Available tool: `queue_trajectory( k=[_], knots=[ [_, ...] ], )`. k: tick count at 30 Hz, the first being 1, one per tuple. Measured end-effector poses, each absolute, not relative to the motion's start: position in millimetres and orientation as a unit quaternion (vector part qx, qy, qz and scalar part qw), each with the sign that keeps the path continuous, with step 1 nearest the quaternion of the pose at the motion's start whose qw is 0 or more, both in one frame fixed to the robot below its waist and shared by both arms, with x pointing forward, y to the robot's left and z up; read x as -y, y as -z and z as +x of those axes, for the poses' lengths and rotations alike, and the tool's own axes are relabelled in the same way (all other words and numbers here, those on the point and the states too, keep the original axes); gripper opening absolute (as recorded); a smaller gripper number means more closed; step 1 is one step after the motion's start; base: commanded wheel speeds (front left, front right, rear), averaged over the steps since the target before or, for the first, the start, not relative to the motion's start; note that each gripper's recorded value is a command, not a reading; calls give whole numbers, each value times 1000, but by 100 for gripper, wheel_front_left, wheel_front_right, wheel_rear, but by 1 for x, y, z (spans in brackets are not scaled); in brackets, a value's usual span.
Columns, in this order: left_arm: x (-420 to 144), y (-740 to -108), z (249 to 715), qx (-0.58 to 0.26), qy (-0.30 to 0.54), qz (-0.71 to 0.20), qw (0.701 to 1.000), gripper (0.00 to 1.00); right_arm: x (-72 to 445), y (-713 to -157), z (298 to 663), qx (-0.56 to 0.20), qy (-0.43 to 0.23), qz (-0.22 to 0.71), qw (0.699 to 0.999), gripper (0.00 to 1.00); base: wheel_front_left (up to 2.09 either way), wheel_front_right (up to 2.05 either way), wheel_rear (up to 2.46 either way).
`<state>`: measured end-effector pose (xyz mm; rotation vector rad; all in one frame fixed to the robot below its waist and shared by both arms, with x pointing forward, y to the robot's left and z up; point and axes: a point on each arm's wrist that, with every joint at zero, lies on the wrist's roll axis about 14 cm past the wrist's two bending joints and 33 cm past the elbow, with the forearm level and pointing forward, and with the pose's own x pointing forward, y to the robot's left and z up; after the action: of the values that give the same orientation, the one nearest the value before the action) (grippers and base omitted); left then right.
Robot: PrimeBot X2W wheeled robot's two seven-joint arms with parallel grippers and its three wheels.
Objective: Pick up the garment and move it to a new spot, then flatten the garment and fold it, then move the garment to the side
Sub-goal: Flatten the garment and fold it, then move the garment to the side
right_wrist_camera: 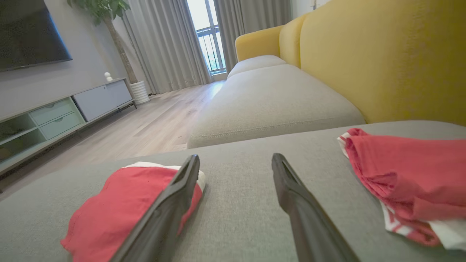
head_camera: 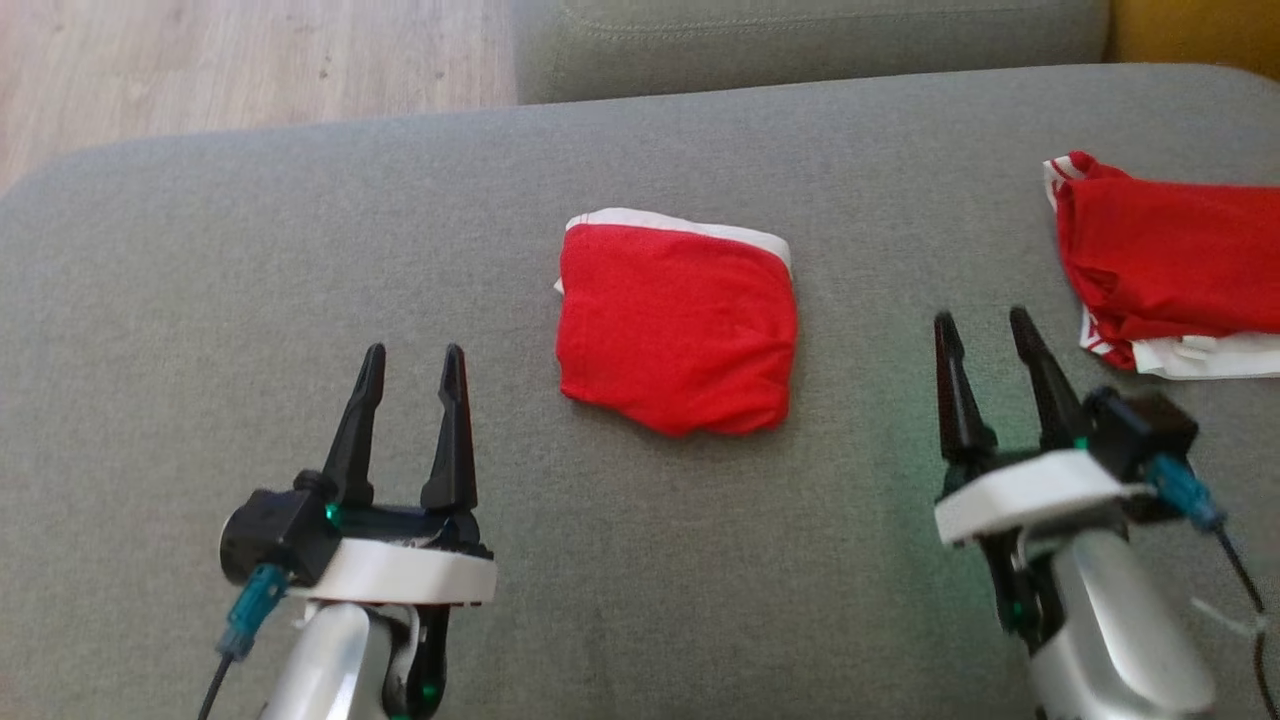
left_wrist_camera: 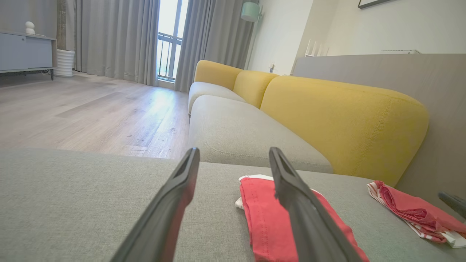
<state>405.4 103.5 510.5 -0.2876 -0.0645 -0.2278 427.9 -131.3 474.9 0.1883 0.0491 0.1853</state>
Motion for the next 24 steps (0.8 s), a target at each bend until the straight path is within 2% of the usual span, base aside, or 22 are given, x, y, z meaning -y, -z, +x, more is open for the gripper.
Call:
queue_trajectory(
  k=[6, 13, 24],
  knots=[
    [-102, -509, 403, 30, 115, -143, 983, 100, 142, -468, 408, -30, -74, 107, 991, 100, 0, 0, 0],
    [-103, -504, 404, 23, 115, -144, 983, 100, 138, -473, 414, -24, -79, 111, 990, 100, 0, 0, 0],
    [-114, -494, 414, 12, 100, -141, 985, 100, 88, -439, 445, -120, -145, 115, 975, 100, 0, 0, 0]
  ],
)
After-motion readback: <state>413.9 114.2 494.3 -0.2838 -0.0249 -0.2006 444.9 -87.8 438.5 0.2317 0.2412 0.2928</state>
